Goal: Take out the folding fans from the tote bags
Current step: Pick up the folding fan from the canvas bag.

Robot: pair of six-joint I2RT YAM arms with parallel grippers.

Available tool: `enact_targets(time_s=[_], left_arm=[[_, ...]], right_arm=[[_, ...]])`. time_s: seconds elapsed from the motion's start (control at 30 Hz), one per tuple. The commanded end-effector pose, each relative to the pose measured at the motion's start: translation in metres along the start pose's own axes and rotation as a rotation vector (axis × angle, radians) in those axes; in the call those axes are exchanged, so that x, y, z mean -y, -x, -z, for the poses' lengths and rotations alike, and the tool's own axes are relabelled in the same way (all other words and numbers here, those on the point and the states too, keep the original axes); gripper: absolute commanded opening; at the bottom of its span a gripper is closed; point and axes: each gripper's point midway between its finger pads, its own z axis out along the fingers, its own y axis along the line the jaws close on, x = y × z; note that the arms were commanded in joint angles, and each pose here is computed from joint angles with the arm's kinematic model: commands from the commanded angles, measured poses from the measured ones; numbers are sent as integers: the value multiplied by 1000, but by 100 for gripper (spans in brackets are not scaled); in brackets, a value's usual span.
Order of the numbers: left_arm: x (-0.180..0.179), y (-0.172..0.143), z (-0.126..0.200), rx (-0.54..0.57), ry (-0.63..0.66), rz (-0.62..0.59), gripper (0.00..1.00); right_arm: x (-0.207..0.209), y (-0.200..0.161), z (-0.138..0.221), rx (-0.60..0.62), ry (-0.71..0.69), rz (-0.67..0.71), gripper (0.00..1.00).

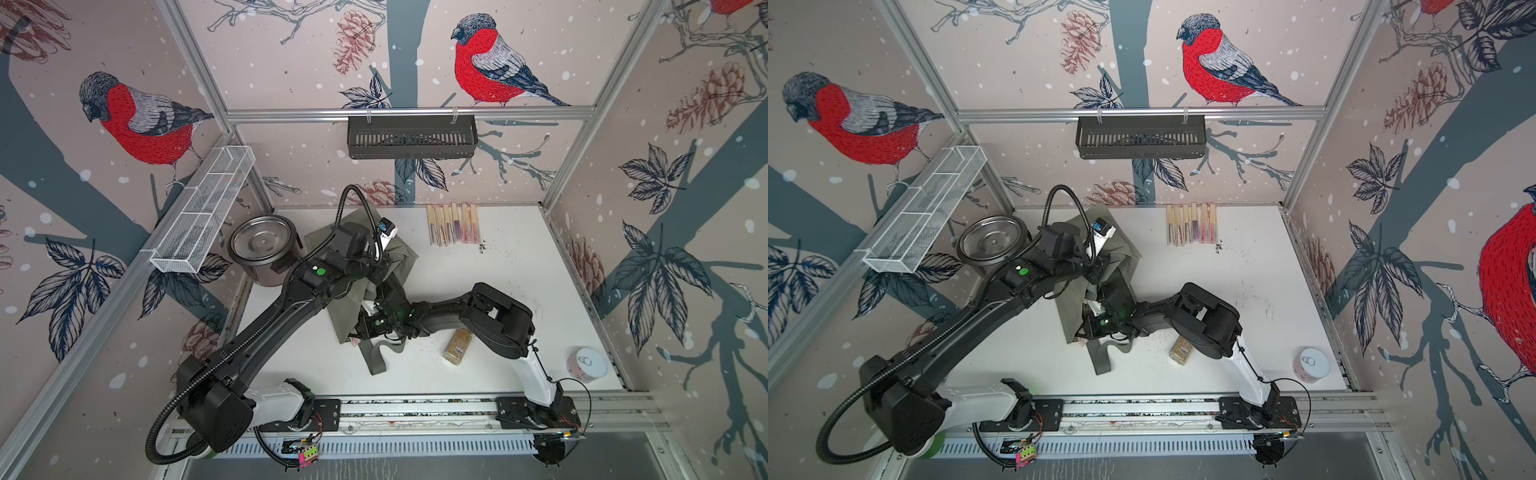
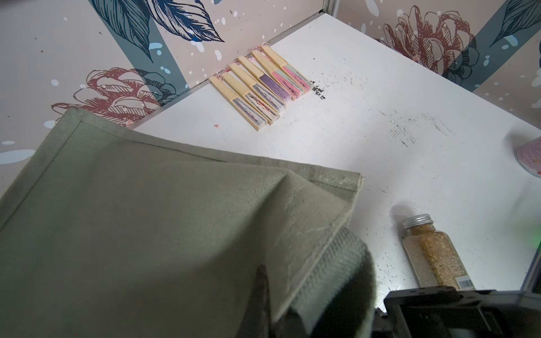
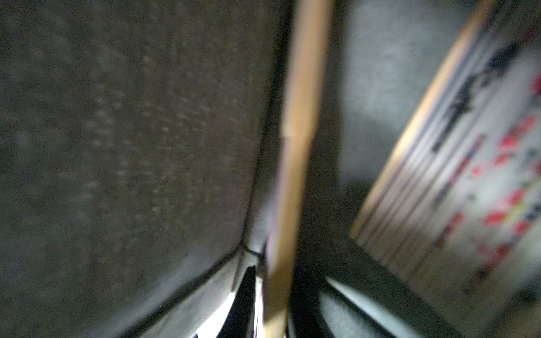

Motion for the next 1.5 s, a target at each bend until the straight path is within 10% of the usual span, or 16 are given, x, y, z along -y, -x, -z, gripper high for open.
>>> enact_targets(time_s=[0.0, 1.47], left_arm=[[1, 13, 3, 48, -3, -14, 0], [-4, 16, 5, 58, 27, -11, 0]], right_arm=[[-2, 7, 12, 43, -49, 36, 16], [3, -104, 223, 15, -304, 143, 8]])
